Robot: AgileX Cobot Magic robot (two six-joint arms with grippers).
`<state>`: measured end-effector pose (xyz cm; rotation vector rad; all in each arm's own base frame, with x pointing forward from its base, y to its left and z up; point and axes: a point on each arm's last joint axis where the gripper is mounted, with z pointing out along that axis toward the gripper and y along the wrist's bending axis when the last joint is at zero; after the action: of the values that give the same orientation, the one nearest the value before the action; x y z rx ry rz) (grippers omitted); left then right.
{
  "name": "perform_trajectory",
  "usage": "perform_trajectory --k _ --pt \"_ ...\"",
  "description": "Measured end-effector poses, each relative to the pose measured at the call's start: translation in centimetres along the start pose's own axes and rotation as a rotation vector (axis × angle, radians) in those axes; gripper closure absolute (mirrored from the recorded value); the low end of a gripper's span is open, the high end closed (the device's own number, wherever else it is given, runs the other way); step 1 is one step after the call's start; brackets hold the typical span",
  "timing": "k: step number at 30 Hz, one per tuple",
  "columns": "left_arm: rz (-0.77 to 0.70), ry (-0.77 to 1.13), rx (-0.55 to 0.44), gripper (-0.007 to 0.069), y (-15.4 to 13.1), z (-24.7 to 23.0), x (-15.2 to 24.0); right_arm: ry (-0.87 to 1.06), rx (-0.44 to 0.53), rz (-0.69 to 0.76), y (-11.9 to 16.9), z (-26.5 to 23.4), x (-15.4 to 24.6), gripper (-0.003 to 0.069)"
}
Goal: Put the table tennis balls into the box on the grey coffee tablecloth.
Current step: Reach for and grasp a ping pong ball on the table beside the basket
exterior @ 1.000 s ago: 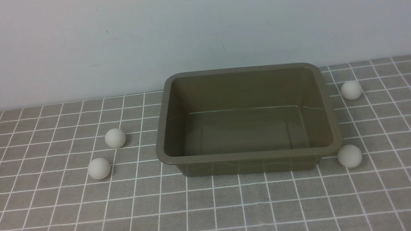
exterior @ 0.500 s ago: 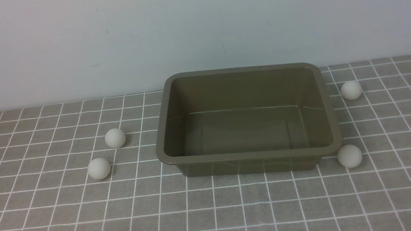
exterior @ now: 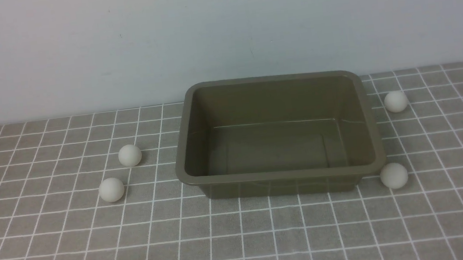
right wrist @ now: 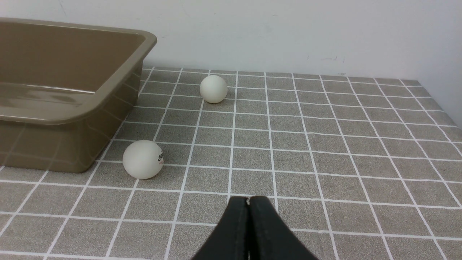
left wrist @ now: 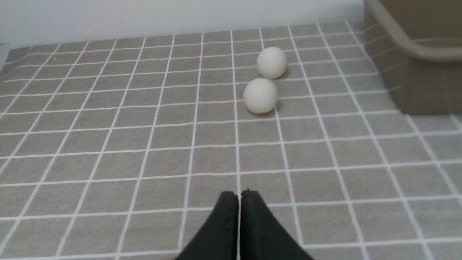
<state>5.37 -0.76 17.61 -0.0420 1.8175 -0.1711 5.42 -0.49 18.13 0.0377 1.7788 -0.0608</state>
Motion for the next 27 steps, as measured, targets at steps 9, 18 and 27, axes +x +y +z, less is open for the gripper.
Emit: perform_trajectory --k 9,18,27 --pt "-0.606 -0.209 0.105 0.063 -0.3 -0.2 -2.0 -0.158 -0.061 0.27 0.4 -0.1 -1.3 0.0673" --pt "-0.553 -0.318 0.208 0.063 -1.6 -2.6 -7.0 -0.412 -0.133 0.579 0.1 -0.7 -3.6 0.0673" --pt "-0.204 0.223 0.263 0.063 -4.5 1.5 -14.5 -0.39 -0.204 0.691 0.3 -1.6 -6.3 0.0673"
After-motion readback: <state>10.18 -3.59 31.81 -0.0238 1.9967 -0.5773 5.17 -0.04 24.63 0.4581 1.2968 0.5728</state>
